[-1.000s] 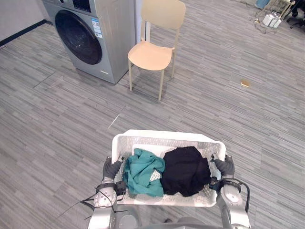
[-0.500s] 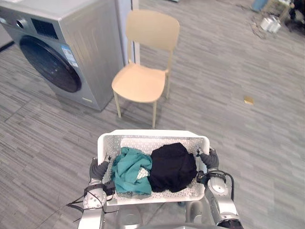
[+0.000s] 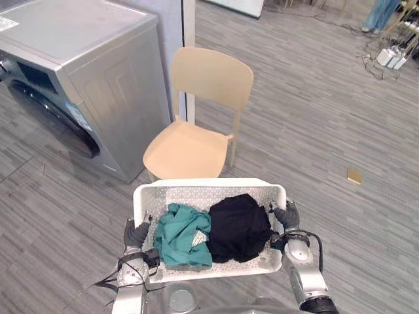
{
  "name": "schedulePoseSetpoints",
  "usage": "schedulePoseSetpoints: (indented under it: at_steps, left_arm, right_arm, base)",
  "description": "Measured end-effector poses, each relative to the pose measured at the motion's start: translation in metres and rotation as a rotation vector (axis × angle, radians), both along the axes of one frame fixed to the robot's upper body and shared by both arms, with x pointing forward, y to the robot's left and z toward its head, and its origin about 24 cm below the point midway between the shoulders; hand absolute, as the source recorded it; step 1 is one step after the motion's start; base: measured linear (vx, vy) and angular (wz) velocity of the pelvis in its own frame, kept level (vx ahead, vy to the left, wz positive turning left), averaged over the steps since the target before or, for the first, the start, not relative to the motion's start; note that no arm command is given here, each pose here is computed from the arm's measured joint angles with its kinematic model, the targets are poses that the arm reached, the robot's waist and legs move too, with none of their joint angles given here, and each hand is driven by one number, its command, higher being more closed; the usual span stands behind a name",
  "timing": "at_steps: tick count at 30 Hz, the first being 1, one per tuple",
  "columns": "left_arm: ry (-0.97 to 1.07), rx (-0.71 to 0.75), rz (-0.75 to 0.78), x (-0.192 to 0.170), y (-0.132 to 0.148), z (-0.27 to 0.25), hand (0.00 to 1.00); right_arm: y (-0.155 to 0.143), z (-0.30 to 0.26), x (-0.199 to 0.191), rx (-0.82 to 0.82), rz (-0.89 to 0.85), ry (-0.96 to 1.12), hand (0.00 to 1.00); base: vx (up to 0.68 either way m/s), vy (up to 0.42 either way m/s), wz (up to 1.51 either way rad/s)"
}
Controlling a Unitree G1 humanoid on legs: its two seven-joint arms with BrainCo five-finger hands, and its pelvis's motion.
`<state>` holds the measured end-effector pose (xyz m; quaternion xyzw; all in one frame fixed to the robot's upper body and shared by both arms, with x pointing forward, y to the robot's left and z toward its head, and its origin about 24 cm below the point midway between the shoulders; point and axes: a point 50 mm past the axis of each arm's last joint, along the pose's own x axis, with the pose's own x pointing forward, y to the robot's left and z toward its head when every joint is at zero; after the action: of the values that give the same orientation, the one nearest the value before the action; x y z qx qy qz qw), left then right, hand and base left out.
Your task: Pick up the laundry basket with both hands and put the clothes into the washing machine.
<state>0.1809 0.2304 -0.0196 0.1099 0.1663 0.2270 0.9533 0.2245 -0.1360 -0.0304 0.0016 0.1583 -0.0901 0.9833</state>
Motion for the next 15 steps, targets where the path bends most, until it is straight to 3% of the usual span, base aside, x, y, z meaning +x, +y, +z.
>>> schedulePoseSetpoints:
  at_steps: [8,15]
  left_arm:
    - [-0.014,0.044,0.165,-0.017,0.026,0.004,1.00]
    - [0.021,0.037,0.153,-0.026,0.024,-0.002,1.00]
  right_arm:
    - [0.033,0.012,0.016,0.025,0.116,-0.067,1.00]
    - [0.033,-0.006,0.007,0.015,0.122,0.012,1.00]
  base:
    - [0.05,0.106,-0.47]
    - [0.07,0.223,-0.75]
